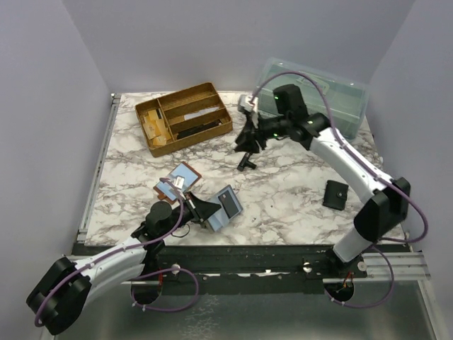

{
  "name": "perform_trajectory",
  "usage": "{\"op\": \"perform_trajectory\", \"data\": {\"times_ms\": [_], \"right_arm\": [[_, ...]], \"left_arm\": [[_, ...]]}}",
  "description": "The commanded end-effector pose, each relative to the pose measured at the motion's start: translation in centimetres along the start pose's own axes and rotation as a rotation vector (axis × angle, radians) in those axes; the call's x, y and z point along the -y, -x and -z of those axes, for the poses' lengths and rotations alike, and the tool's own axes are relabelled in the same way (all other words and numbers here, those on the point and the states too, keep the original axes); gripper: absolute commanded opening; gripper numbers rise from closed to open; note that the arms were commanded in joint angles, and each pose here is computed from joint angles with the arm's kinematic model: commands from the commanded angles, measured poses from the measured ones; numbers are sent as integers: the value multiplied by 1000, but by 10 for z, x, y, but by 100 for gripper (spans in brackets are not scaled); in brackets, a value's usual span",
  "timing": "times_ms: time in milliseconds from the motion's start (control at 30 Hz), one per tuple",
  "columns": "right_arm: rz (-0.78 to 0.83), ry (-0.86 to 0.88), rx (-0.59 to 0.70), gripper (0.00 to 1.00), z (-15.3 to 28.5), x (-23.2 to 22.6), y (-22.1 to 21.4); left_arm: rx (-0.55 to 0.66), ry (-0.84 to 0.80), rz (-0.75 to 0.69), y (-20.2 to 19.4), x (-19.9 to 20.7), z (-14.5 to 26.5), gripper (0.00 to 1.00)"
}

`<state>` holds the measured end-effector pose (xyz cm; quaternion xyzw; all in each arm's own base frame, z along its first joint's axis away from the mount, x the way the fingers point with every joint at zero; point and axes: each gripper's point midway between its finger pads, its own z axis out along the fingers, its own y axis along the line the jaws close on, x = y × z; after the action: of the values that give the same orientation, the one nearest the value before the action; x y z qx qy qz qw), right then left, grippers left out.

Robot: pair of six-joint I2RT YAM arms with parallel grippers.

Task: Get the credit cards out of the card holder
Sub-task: Place the card holder at the center of the board.

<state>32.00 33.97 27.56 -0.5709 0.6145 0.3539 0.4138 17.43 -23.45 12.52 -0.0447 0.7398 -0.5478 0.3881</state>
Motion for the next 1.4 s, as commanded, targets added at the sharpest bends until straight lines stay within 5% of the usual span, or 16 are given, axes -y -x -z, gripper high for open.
{"op": "perform_trajectory", "data": {"times_ms": [0, 433, 933, 1367], "right_arm": [[-197, 140, 44, 40, 34, -53, -43], [-347, 91, 209, 49, 94, -75, -95], [-486, 192, 205, 50, 78, -80, -125], [-480, 167, 211, 50, 73, -82, -139]], "left_arm": [[-67, 32, 2, -16, -14, 2, 0], [-160, 5, 5, -14, 3, -31, 2], [-276, -119, -71, -17, 24, -71, 0], [-319, -31, -109, -35, -11, -72, 0]]}}
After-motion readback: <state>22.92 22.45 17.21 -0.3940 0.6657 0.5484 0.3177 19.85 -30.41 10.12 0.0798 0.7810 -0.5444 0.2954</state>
